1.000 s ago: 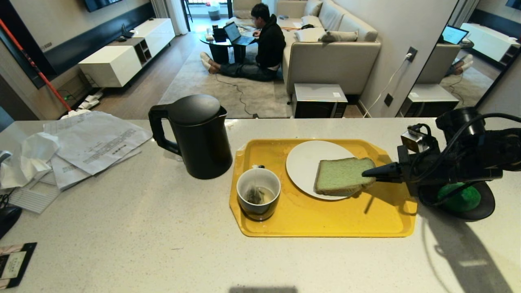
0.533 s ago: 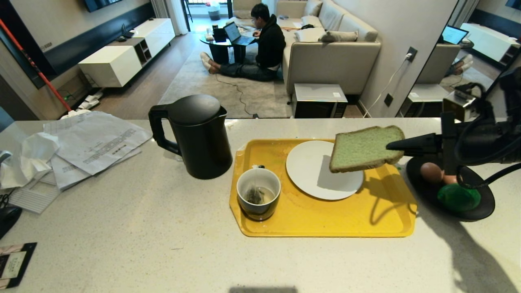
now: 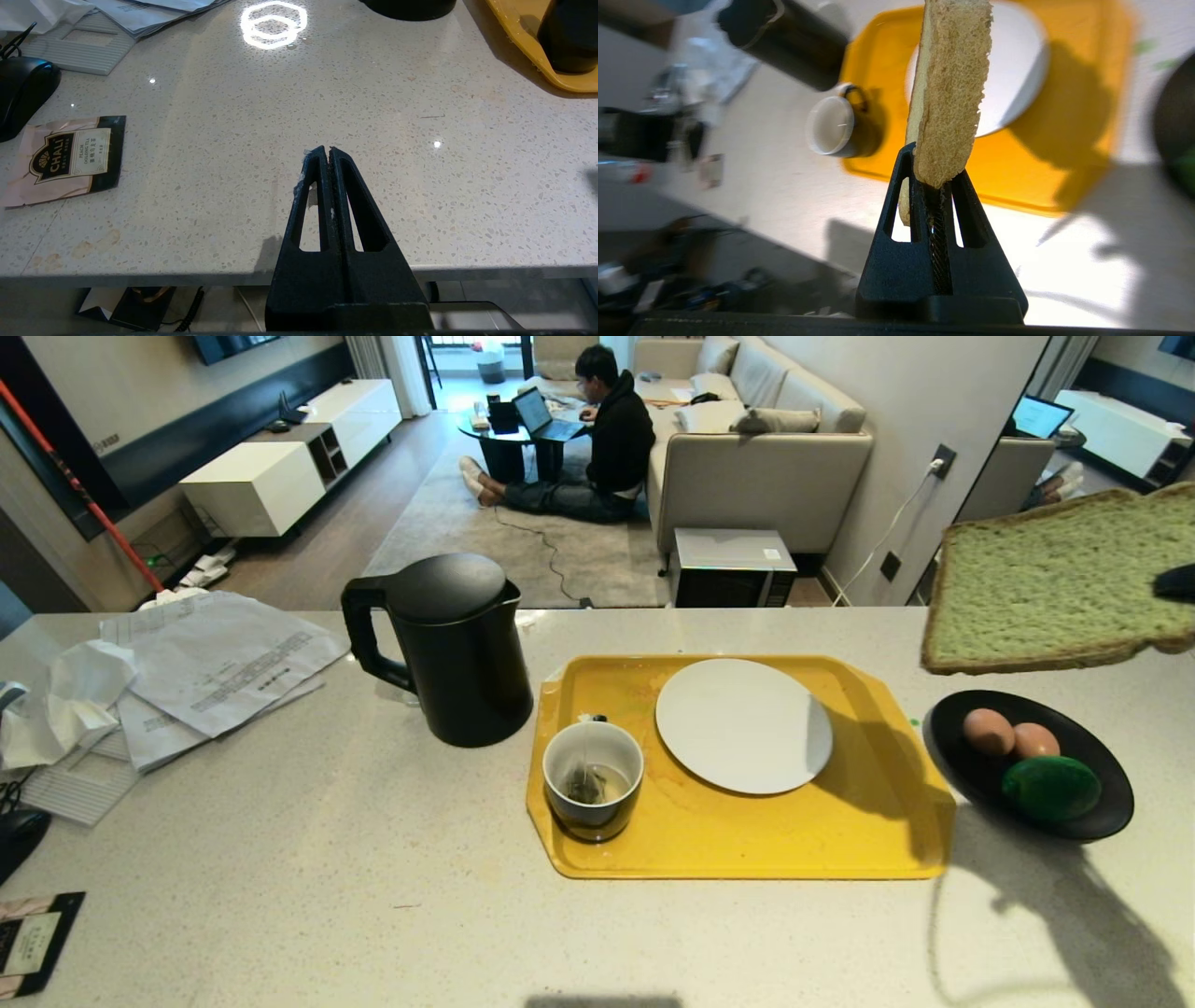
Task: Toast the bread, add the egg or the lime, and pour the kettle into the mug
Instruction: Put the bread slices in the toaster
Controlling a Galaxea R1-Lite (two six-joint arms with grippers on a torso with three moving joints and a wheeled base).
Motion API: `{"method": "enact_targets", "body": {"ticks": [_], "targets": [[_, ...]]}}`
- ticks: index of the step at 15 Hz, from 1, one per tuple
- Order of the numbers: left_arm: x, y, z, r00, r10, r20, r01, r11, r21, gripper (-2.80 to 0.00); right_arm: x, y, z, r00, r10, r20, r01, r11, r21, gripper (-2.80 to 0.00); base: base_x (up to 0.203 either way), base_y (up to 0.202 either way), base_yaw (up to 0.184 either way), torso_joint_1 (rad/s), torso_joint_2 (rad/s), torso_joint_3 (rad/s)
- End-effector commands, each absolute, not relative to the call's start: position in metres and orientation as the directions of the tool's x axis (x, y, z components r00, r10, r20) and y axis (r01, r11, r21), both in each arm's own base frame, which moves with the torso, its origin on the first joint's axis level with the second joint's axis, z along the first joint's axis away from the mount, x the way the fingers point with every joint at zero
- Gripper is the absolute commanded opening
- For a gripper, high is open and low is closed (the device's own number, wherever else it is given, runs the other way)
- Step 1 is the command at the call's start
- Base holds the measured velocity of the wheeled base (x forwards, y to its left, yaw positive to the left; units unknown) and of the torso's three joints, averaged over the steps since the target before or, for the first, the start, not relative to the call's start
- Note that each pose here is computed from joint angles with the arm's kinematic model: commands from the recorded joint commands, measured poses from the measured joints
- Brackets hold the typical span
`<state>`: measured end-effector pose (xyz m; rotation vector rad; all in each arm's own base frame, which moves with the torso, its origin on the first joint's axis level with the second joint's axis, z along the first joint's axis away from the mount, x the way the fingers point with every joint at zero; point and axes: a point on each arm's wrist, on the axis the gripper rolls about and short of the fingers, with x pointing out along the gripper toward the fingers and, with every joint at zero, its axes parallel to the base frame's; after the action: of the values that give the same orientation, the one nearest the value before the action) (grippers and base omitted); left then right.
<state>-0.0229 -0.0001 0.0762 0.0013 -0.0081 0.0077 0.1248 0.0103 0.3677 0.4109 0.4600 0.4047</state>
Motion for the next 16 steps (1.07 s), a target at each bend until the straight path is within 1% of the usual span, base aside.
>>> {"method": "enact_targets", "body": {"ticks": [1,4,7,11,14,16], "targets": [[-0.023,0.0,0.076,1.0,0.008,0.008,-0.008,1.0,0.002,-2.8,0.069,0.007,0.381,0.911,0.33,-0.247,-0.248,0.917,0.312,-2.8,0.0,0.0,0.0,0.0,0.0,0.0],[-0.023,0.0,0.076,1.0,0.008,0.008,-0.008,1.0,0.002,-2.8,0.022,0.005,0.372,0.952,0.239,-0.189,-0.208,0.963,0.172,-2.8,0.0,0.0,0.0,0.0,0.0,0.0],[-0.023,0.0,0.076,1.0,0.008,0.008,-0.008,1.0,0.002,-2.8,-0.014,0.004,0.357,0.97,0.192,-0.152,-0.185,0.981,0.061,-2.8,0.0,0.0,0.0,0.0,0.0,0.0],[-0.023,0.0,0.076,1.0,0.009,0.009,-0.009,1.0,0.002,-2.8,-0.016,0.004,0.343,0.957,0.19,-0.22,-0.185,0.982,0.043,-2.8,0.0,0.0,0.0,0.0,0.0,0.0],[-0.023,0.0,0.076,1.0,0.009,0.009,-0.009,1.0,0.002,-2.8,-0.024,0.004,0.333,0.957,0.185,-0.223,-0.189,0.982,0.005,-2.8,0.0,0.0,0.0,0.0,0.0,0.0],[-0.023,0.0,0.076,1.0,0.008,0.009,-0.008,1.0,0.002,-2.8,-0.023,0.004,0.329,0.955,0.148,-0.258,-0.151,0.988,0.007,-2.8,0.0,0.0,0.0,0.0,0.0,0.0]]}}
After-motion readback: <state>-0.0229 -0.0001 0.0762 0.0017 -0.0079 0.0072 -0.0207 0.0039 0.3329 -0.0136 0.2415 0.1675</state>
